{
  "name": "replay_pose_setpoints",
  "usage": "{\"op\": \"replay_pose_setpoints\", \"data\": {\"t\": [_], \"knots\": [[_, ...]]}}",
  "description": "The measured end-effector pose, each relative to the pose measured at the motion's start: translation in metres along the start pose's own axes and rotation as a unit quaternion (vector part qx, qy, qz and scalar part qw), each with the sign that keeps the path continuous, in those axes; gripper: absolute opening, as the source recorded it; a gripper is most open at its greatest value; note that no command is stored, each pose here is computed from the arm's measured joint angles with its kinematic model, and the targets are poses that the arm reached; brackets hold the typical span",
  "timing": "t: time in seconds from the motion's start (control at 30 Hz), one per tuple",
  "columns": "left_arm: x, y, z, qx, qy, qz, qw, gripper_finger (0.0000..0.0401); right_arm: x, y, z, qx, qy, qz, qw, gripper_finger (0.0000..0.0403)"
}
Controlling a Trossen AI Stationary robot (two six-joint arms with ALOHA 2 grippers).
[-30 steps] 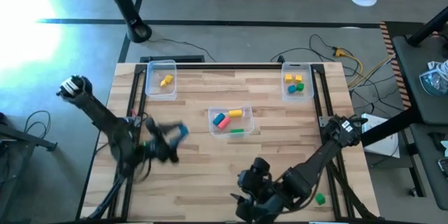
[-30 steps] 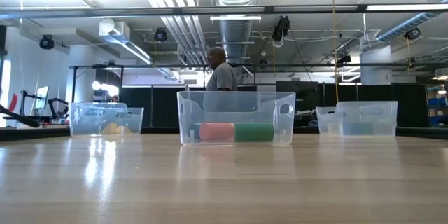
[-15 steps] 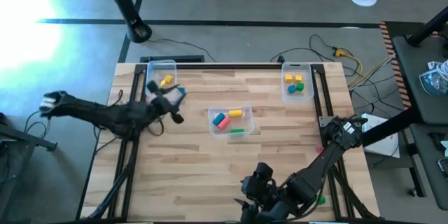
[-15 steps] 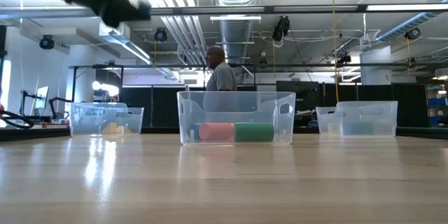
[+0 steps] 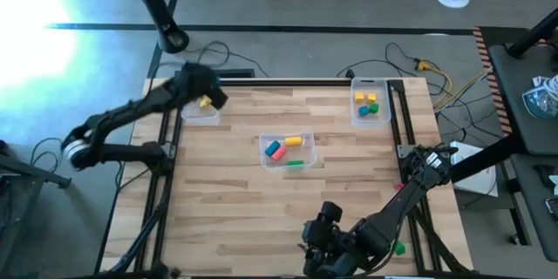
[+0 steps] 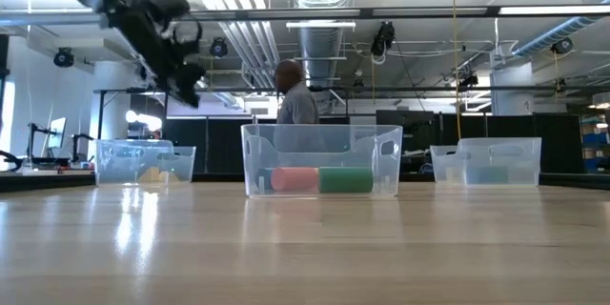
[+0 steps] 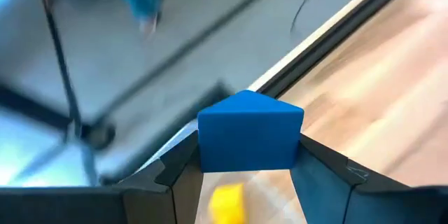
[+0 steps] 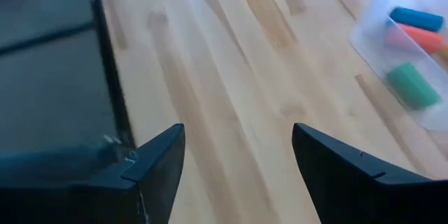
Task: Sort blocks by size
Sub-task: Put the blue triangle block into the left transparent bin
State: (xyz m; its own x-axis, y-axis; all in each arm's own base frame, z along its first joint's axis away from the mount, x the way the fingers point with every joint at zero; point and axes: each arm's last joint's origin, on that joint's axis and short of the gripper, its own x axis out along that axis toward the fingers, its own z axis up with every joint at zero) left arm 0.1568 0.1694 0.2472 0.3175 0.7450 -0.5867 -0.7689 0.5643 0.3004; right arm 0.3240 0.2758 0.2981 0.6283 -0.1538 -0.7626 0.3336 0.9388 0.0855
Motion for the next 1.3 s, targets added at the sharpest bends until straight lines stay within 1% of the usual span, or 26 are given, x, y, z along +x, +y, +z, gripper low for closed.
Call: {"op": "replay_pose_setpoints", "data": {"t": [0.07,0.17,0.27,0.33,0.47,0.53,0.63,0.7,0.83,0.97,1.07,1.3], "knots": [[0.016,0.016,0.002,-0.015,0.062,0.015,0.998,0.0171,0.0,-0.005,-0.004,-0.018,0.024,-0.019,0.999,0.0251],[0.037,0.03,0.002,-0.021,0.159,0.022,0.987,0.0171,-0.005,-0.017,-0.007,-0.032,0.051,-0.06,0.996,0.0249],[0.054,0.034,0.005,-0.019,0.224,0.016,0.974,0.0171,-0.016,-0.032,-0.004,-0.033,0.065,-0.095,0.993,0.0252],[0.066,0.034,0.006,-0.018,0.256,0.012,0.966,0.0171,-0.026,-0.042,-0.001,-0.034,0.058,-0.118,0.991,0.0256],[0.089,0.036,0.001,-0.034,0.328,-0.004,0.944,0.0171,-0.051,-0.06,-0.002,-0.028,0.033,-0.157,0.987,0.0264],[0.098,0.035,-0.007,-0.037,0.372,-0.013,0.927,0.0171,-0.064,-0.069,-0.003,-0.012,0.017,-0.161,0.987,0.0265],[0.107,0.035,-0.018,-0.037,0.421,-0.019,0.906,0.0172,-0.078,-0.078,-0.01,0.003,0.01,-0.148,0.989,0.026],[0.112,0.034,-0.024,-0.035,0.438,-0.021,0.898,0.0172,-0.083,-0.084,-0.017,0.013,0.006,-0.148,0.989,0.0253],[0.119,0.031,-0.029,-0.027,0.45,-0.027,0.892,0.0172,-0.087,-0.093,-0.029,0.038,-0.001,-0.154,0.987,0.024],[0.121,0.031,-0.027,-0.03,0.442,-0.034,0.896,0.0172,-0.084,-0.098,-0.038,0.061,-0.001,-0.162,0.985,0.0232],[0.12,0.031,-0.027,-0.032,0.444,-0.034,0.895,0.0172,-0.082,-0.099,-0.042,0.075,0.008,-0.163,0.984,0.0231],[0.12,0.029,-0.028,-0.045,0.444,-0.053,0.893,0.0178,-0.08,-0.094,-0.044,0.083,0.01,-0.145,0.986,0.0249]]}}
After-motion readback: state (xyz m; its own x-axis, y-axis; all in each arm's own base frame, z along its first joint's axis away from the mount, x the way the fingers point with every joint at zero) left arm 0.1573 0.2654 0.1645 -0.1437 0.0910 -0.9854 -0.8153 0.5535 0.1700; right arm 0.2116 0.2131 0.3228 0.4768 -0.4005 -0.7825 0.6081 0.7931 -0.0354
